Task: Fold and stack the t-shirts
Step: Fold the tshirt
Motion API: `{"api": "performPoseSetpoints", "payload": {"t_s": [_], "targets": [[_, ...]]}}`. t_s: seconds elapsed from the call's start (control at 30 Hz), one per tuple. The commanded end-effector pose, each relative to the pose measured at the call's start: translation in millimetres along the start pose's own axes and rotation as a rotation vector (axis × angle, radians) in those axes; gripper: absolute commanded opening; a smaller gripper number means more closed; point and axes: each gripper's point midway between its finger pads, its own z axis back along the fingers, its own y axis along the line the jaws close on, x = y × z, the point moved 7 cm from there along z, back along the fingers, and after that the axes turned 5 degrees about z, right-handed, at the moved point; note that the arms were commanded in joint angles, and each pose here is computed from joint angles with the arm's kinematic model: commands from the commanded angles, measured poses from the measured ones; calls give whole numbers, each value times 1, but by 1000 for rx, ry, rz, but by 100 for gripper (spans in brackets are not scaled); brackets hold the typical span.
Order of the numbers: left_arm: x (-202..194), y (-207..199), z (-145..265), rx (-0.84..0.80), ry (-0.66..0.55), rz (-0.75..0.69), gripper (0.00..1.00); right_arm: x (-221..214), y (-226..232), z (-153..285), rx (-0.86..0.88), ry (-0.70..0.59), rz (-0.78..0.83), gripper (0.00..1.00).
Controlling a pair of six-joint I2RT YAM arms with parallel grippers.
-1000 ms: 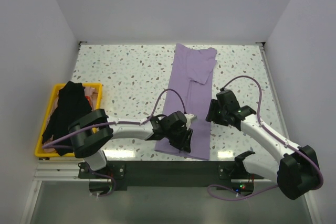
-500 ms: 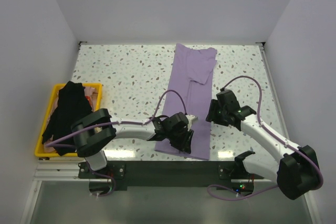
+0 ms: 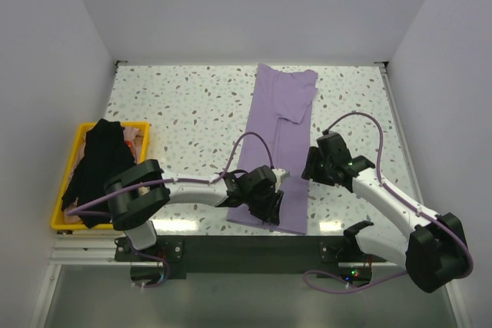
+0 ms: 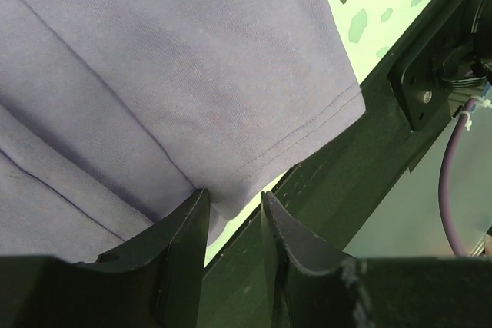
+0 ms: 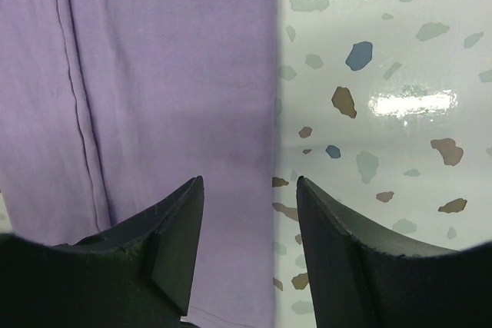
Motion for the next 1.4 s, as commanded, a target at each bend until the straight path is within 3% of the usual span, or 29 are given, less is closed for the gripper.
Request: {"api": "performPoseSetpoints", "payload": {"t_s": [0.0,0.47,0.6,1.03,1.37], "targets": [[-1,-3,1,8,-10,9,38,4,2,2,29,-30,0,56],[-5,-2,-1,17,-6,14,36,2,1,2,32,-28,-1,56],[-3,-4,-3,14,-7,14,31,2,1,4,34,-32,-2,56],[2,-12,2,10,-34,4,0,3,1,7,36,-38,-2,56],[8,-18,27,25,-106,13,0,7,4,10,44,-46,0,56]]}}
